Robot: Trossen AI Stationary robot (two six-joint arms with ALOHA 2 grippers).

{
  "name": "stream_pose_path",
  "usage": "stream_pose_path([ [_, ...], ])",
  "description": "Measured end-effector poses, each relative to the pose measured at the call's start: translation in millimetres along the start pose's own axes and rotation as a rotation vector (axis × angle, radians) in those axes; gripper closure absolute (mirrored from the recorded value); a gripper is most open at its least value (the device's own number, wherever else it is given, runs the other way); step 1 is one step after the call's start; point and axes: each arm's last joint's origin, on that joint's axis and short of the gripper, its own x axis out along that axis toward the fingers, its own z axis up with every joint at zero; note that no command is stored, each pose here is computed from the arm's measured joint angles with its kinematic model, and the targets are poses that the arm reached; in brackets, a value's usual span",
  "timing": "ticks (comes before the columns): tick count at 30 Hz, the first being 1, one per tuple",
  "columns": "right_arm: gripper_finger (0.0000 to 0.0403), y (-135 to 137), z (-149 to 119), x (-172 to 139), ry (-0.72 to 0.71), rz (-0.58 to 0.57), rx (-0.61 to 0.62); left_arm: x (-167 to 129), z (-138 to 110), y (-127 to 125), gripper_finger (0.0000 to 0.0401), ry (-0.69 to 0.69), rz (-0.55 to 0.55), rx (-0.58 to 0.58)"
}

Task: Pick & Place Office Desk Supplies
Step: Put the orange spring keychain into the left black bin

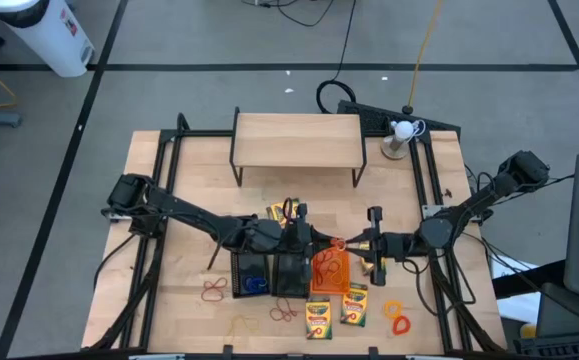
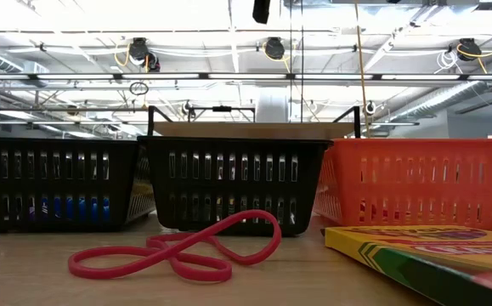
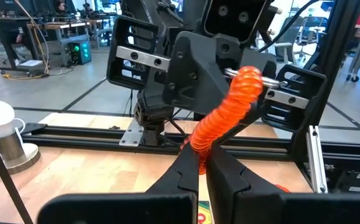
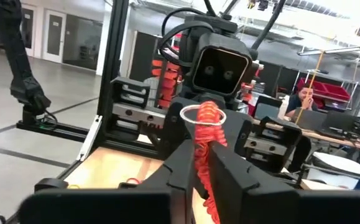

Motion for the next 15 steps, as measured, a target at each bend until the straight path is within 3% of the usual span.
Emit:
stream_pose_path([
  [8,0.0275,-0.3,0.0,0.0,0.001,-0.008,-0.011,0.1,-0.1,0.2,0.0394,0.002,0.001,0.0],
  [15,0.0216,-3.1,-0.8,-0.2,0.033,-0.107,-0.059,-0.5,0.6,-0.6,0.0396,0.0,0.003,0.021],
])
